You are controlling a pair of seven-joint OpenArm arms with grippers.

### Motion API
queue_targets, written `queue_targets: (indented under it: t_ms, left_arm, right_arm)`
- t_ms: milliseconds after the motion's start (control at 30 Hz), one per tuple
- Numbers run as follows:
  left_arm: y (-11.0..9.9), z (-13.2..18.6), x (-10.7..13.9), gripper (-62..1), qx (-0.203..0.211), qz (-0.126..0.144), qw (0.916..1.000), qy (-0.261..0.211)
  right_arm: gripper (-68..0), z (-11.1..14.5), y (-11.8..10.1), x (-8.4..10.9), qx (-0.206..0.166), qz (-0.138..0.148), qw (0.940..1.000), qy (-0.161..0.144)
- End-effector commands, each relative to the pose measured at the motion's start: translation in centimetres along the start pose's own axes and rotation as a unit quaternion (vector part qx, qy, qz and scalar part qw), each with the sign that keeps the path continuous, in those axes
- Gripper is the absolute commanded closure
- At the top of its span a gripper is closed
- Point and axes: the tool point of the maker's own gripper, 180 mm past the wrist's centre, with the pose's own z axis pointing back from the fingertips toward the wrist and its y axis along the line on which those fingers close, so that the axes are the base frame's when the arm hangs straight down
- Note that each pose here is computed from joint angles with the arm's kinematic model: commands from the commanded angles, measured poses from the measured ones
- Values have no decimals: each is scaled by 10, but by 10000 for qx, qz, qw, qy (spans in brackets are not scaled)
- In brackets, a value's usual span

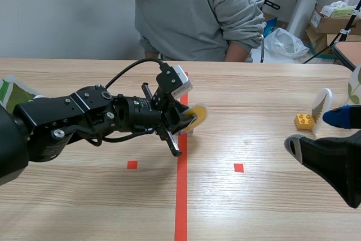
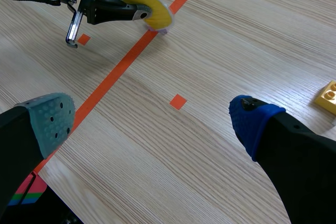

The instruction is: Do the leaf sorting experiment

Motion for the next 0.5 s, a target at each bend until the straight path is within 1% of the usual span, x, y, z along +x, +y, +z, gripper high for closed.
queue_targets:
  t_ms: [0,133,267,367,467]
  left_arm:
    - [5,-2,16,-42,42,0,9997,-256]
    - [5,-1,18,-42,53,10,9995,-305]
    - [6,3,17,-42,43,83,9994,-345]
    - [7,13,18,-42,71,206,9987,-460]
    - [12,27,19,-42,193,418,9970,-616]
  right_arm:
    - [-606,0,-1,8,21,65,9999,-147]
    - [-606,0,-1,8,21,66,9999,-146]
    - [-606,0,-1,8,15,76,9999,-139]
    - [-606,0,-1,8,14,78,9999,-135]
    - [-606,0,-1,8,14,78,9999,-135]
